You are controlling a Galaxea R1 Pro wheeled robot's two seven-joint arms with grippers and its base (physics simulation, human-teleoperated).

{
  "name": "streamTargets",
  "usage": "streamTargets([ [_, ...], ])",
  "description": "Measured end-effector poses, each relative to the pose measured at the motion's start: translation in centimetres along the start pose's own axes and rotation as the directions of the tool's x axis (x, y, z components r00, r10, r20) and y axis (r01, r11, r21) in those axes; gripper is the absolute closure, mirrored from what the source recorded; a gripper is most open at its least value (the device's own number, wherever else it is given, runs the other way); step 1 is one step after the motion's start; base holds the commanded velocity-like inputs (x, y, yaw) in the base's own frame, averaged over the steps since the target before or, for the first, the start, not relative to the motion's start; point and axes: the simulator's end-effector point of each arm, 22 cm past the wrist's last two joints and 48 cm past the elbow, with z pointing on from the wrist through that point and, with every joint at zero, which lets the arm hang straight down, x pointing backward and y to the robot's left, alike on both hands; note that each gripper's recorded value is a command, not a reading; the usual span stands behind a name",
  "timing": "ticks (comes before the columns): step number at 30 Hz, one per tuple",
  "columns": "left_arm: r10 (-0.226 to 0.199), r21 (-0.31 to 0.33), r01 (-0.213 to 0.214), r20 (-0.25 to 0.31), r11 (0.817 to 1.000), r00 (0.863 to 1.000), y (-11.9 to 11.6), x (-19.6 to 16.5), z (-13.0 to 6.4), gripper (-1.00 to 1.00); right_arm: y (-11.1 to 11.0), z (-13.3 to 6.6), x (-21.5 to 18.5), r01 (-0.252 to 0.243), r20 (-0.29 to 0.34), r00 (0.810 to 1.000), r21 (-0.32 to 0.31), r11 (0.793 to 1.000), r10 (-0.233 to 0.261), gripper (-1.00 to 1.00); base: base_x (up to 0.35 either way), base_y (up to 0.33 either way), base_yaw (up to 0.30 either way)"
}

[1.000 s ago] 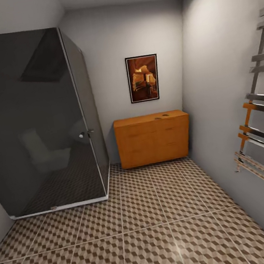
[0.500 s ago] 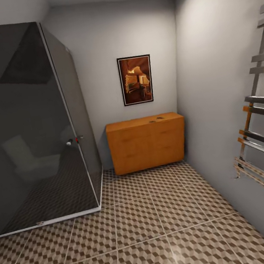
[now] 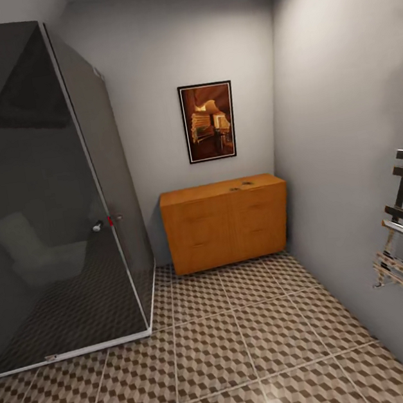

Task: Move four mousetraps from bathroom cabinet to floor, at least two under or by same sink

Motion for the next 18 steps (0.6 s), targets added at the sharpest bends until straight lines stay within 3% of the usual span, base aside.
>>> streamTargets([
  [11, 0.000, 0.000, 0.000, 0.003, 1.000, 1.000, 0.00, -0.06, 0.00, -1.00, -0.09, 0.01, -0.14, -0.001, 0.007, 1.000, 0.001, 1.000, 0.001, -1.00, 0.324, 0.000, -0.003],
  [18, 0.000, 0.000, 0.000, 0.004, 1.000, 1.000, -0.01, -0.08, 0.00, -1.00, 0.04, -0.01, -0.16, -0.002, 0.007, 1.000, 0.000, 1.000, 0.002, -1.00, 0.323, 0.000, -0.142],
])
